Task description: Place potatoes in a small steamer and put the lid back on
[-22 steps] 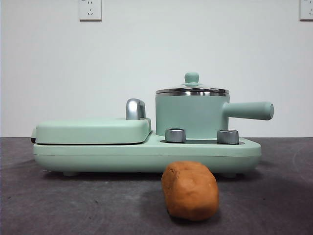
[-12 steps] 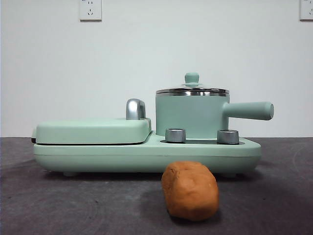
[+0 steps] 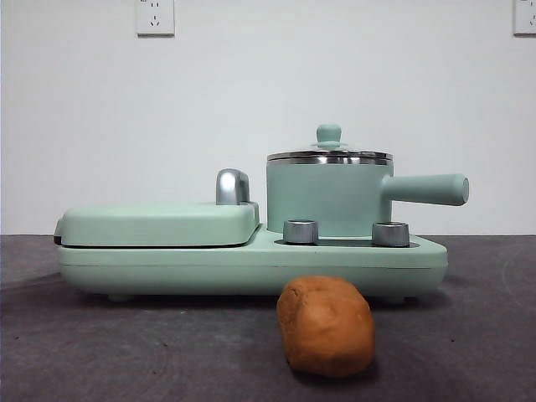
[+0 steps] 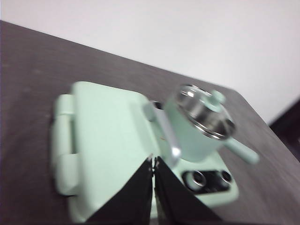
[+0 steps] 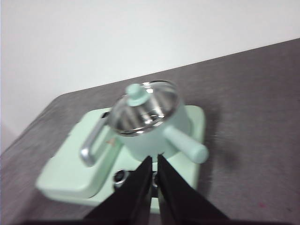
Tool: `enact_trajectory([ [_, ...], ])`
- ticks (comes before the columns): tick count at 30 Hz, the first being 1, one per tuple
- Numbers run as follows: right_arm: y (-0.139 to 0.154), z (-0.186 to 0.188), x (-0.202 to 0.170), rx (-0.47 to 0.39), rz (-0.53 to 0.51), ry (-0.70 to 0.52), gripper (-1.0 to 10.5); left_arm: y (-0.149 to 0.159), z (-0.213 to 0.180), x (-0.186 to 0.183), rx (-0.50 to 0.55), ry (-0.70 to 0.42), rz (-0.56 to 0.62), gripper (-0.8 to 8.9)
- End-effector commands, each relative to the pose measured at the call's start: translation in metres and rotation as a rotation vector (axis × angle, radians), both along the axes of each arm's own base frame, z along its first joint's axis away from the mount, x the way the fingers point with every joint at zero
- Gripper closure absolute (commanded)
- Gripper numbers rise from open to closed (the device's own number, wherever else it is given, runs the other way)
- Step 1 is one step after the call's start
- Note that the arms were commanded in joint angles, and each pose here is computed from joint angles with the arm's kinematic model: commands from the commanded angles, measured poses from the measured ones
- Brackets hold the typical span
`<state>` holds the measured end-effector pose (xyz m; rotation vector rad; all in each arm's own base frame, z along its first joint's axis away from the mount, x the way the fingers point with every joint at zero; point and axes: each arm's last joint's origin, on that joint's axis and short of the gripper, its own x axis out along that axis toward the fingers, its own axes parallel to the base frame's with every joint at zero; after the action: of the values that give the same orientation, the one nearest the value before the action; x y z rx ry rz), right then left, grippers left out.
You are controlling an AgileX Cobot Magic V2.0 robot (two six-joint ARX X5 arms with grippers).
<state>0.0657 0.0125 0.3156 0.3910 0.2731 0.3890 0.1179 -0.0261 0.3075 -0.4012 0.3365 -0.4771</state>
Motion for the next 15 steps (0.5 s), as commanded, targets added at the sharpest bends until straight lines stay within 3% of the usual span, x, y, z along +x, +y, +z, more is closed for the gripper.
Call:
enact_trajectory([
  [1,0.001,0.019,0.001,-0.052,0.067,-0.029,9.3,-0.005,0.014,0.009,0.040,-0.016,-0.110,8.05],
  [6,0.003,0.033,0.007,-0.108,0.154,-0.001,9.3,-0.013,0.024,0.023,0.020,0.024,-0.245,8.05],
  [10,0.005,0.036,0.012,-0.105,0.230,0.013,9.3,-0.018,0.027,0.033,0.023,0.038,-0.313,8.05],
  [15,0.005,0.036,0.014,-0.110,0.222,0.020,9.3,-0.022,0.027,0.040,0.033,0.050,-0.330,7.57],
])
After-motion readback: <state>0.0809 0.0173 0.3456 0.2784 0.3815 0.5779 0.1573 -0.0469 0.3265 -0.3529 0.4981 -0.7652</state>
